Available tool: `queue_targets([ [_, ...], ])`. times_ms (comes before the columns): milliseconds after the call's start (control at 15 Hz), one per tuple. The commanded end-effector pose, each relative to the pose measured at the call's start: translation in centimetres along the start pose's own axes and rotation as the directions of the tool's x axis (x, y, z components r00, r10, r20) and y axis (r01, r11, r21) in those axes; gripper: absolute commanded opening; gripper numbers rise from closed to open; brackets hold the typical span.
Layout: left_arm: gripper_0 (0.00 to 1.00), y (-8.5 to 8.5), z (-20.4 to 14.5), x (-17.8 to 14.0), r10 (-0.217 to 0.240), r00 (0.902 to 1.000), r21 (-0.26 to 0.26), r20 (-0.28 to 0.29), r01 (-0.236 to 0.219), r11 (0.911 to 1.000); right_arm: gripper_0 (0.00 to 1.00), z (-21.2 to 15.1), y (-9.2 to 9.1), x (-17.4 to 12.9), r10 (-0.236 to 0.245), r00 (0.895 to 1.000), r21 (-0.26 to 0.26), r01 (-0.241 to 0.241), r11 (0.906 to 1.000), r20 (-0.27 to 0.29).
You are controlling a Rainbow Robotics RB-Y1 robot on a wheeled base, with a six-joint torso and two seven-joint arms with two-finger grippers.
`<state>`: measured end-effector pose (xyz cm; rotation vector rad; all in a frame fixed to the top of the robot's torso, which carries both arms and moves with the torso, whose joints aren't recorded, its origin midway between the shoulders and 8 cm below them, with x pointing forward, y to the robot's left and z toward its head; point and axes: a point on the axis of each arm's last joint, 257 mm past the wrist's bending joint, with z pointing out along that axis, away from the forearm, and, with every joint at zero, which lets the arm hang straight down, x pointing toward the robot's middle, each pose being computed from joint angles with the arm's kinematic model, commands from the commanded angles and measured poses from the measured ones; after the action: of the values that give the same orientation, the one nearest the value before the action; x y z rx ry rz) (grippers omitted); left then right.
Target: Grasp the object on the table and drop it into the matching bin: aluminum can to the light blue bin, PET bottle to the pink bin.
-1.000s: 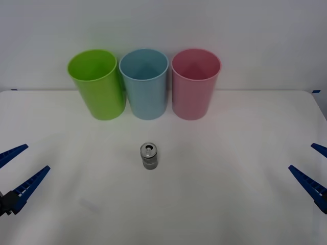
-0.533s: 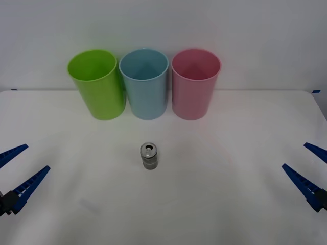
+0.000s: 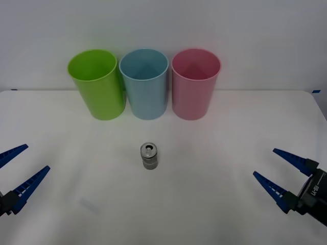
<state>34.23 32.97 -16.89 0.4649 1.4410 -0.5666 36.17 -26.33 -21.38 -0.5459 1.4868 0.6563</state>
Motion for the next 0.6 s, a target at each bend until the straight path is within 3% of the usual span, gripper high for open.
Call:
queue_targets([
  [67,1.00,0.0,0.0,0.0,0.000,1.0000,0.000,0.000,0.000,1.0000,1.00,1.8,0.5,1.5,-0.001,1.000,-0.038,0.001,0.9993,-0.016],
  [333,1.00,0.0,0.0,0.0,0.000,1.0000,0.000,0.000,0.000,1.0000,1.00,4.8,1.9,3.2,-0.019,0.999,-0.092,0.016,0.9957,-0.031],
  [467,1.00,0.0,0.0,0.0,0.000,1.0000,0.000,0.000,0.000,1.0000,1.00,6.6,2.5,4.4,-0.091,0.995,-0.106,0.087,0.9905,-0.034],
  [600,1.00,0.0,0.0,0.0,0.000,1.0000,0.000,0.000,0.000,1.0000,1.00,8.4,3.3,5.3,-0.118,0.993,-0.134,0.113,0.9846,-0.028],
])
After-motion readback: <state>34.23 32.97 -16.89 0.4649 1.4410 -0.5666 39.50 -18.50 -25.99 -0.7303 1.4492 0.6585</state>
